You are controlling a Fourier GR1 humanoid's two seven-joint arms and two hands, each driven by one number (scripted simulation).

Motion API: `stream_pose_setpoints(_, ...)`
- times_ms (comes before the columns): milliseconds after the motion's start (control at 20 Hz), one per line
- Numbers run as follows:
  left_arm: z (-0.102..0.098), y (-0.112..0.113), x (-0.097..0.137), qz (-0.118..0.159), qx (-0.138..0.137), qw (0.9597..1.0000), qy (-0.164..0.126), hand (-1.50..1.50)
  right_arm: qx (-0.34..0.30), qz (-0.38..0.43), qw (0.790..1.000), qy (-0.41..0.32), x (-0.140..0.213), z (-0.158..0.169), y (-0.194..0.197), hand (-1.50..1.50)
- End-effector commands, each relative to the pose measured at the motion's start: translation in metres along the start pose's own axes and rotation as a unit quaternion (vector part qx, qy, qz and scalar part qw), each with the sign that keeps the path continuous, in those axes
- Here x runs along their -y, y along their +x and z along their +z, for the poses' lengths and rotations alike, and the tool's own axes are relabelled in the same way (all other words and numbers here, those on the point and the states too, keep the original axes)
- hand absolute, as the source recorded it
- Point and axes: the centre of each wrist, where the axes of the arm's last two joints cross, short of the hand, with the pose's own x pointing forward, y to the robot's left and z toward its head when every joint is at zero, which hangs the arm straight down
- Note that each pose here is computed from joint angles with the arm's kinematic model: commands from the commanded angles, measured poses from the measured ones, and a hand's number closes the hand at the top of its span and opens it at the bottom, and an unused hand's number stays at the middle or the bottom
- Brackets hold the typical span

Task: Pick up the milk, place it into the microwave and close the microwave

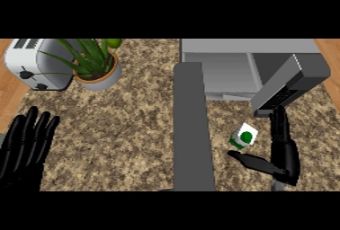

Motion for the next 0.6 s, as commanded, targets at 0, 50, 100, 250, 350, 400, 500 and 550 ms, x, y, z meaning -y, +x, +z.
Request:
stream_pose_setpoints(0, 0.009, 0.006, 0.011, -0.001, 0.007, 1.0, 0.0, -1.5, -0.002, 0.004, 1.0, -0.004, -0.002, 0.001, -0.036, -1.5)
stream_pose_setpoints(50, 0.015, -0.001, 0.008, 0.005, -0.002, 1.0, -0.004, -1.5, -0.007, -0.002, 1.0, -0.008, 0.004, 0.017, -0.041, -1.5)
stream_pose_setpoints(100, -0.003, 0.02, 0.011, 0.0, 0.008, 1.0, -0.005, -1.5, -0.012, -0.011, 1.0, -0.007, 0.016, 0.01, -0.05, -1.5)
stream_pose_setpoints(250, 0.014, 0.026, -0.002, -0.005, 0.002, 1.0, -0.001, -1.5, -0.014, -0.007, 1.0, -0.011, 0.017, -0.002, -0.061, -1.5)
stream_pose_setpoints(350, 0.007, -0.001, -0.001, -0.003, 0.001, 1.0, 0.005, -1.5, -0.012, -0.02, 1.0, -0.003, 0.007, 0.001, -0.063, -1.5)
stream_pose_setpoints(400, 0.01, 0.007, 0.002, -0.008, 0.0, 1.0, 0.0, -1.5, -0.014, -0.04, 0.999, -0.007, 0.014, -0.002, -0.071, -1.5)
stream_pose_setpoints(500, 0.019, -0.003, 0.0, 0.003, -0.011, 0.9999, 0.0, -1.5, -0.019, -0.029, 0.999, -0.007, 0.026, -0.007, -0.073, -1.5)
stream_pose_setpoints(550, 0.013, 0.018, 0.004, -0.008, -0.004, 1.0, -0.001, -1.5, -0.009, -0.032, 0.999, -0.001, 0.016, 0.014, -0.083, -1.5)
